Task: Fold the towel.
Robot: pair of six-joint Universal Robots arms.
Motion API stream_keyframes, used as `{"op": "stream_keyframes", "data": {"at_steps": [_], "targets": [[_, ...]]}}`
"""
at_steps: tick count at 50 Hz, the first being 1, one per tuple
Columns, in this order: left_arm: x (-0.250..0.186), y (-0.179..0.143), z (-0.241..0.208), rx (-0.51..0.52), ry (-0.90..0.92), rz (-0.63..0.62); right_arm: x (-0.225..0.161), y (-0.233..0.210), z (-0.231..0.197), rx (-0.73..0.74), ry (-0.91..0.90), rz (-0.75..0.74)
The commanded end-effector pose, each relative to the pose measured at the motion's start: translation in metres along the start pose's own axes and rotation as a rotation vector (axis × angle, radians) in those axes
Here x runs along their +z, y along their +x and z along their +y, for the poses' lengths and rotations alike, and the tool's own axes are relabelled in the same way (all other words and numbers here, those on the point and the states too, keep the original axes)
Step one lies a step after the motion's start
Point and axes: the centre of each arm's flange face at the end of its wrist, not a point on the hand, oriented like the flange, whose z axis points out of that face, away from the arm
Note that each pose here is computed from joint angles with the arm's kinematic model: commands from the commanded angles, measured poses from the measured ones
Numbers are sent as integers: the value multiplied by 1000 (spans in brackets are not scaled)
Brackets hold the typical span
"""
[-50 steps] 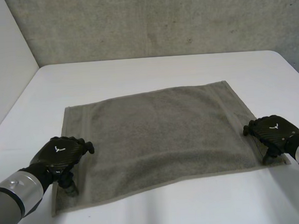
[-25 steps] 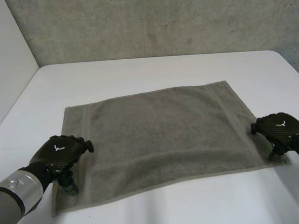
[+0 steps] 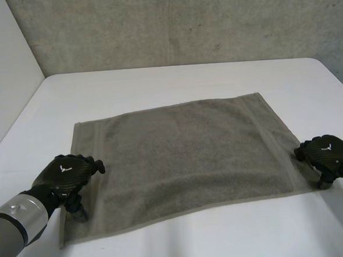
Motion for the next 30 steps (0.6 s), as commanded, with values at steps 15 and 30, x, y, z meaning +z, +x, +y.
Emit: {"op": "stream_keyframes", "data": {"at_steps": [15, 30], "targets": [[0, 0, 0, 0, -1, 1, 10, 5, 0, -18, 56, 50], [0, 0, 0, 1, 2, 0, 9, 7, -3, 8, 66, 58]]}}
